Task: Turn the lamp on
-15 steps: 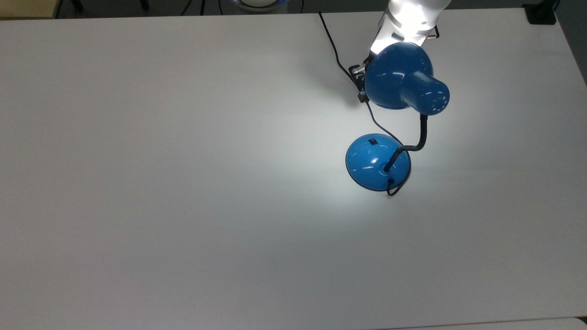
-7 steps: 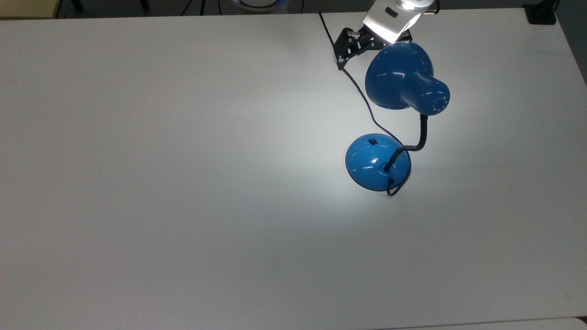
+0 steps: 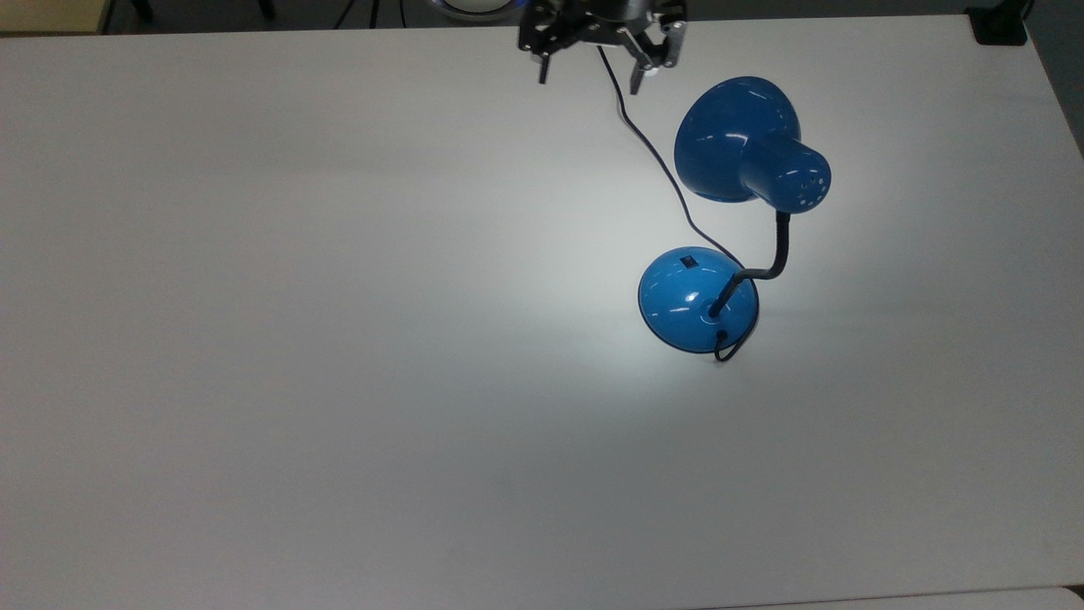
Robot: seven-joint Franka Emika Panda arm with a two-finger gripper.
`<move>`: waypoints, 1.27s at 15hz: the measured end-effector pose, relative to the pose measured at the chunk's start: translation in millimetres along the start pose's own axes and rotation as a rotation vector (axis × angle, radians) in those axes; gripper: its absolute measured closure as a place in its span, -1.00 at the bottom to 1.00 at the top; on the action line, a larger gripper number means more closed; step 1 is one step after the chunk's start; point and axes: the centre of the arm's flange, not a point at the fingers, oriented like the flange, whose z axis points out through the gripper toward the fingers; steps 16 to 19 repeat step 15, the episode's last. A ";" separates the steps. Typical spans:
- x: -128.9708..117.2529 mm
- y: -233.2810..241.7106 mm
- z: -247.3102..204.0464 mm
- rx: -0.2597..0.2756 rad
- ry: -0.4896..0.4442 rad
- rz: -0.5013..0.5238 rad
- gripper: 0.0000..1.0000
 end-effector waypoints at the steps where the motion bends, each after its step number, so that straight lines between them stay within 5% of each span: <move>1: 8.2 25.7 -11.7 0.021 0.003 0.042 -1.00; 10: 42.0 186.0 -56.0 0.084 0.085 0.128 -1.00; 19: 39.5 192.1 -59.1 0.095 0.062 0.127 -1.00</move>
